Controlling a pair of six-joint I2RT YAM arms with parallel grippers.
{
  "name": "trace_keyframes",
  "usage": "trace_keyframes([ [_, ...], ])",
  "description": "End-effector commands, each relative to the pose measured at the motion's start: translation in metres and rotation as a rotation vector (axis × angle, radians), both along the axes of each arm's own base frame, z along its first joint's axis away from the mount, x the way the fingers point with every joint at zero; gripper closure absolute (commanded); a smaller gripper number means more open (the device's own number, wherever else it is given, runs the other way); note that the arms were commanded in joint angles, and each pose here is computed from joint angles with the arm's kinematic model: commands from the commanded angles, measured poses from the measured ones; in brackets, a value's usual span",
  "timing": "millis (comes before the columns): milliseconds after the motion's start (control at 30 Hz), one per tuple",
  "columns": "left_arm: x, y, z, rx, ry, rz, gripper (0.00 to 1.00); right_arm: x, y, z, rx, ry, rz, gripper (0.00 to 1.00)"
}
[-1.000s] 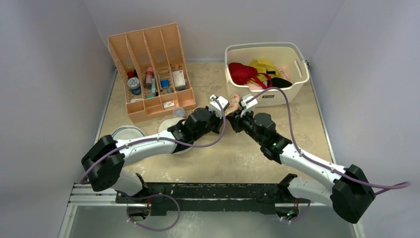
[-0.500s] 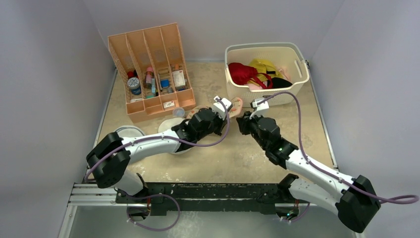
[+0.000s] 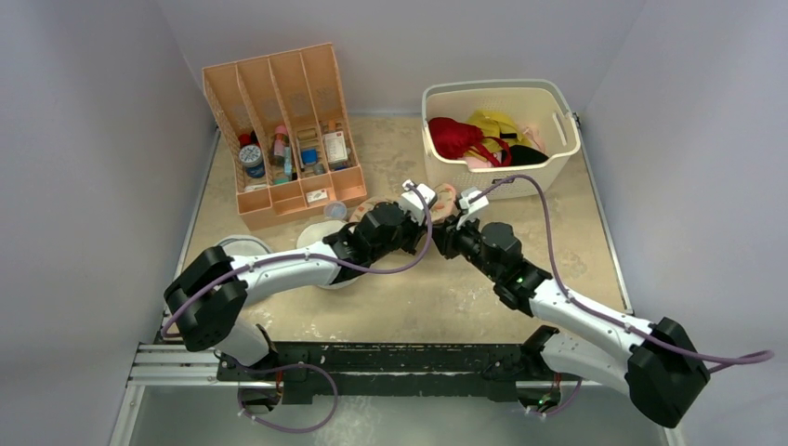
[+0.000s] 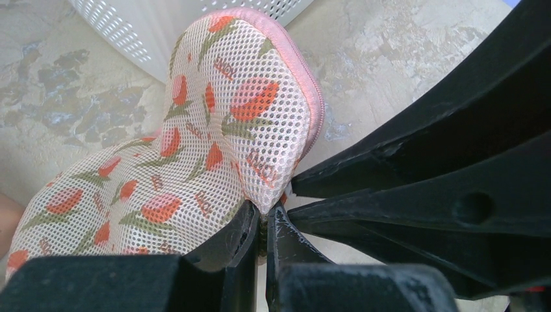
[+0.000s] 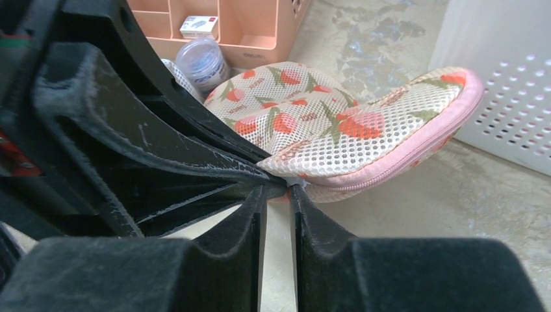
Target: Unzip the laundry bag and remove the bra
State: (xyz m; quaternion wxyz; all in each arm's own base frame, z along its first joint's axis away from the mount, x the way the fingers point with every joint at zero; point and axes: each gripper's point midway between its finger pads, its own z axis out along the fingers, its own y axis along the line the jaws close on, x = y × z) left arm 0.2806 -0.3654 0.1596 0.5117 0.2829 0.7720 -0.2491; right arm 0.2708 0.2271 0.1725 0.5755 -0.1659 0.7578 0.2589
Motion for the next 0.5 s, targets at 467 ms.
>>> trace_keyframes([
  [467, 0.001, -0.018, 0.035, -0.104, -0.018, -0.037, 1.0, 0.025, -0.007, 0.008, 0.076, -0.005, -0.153, 0.79],
])
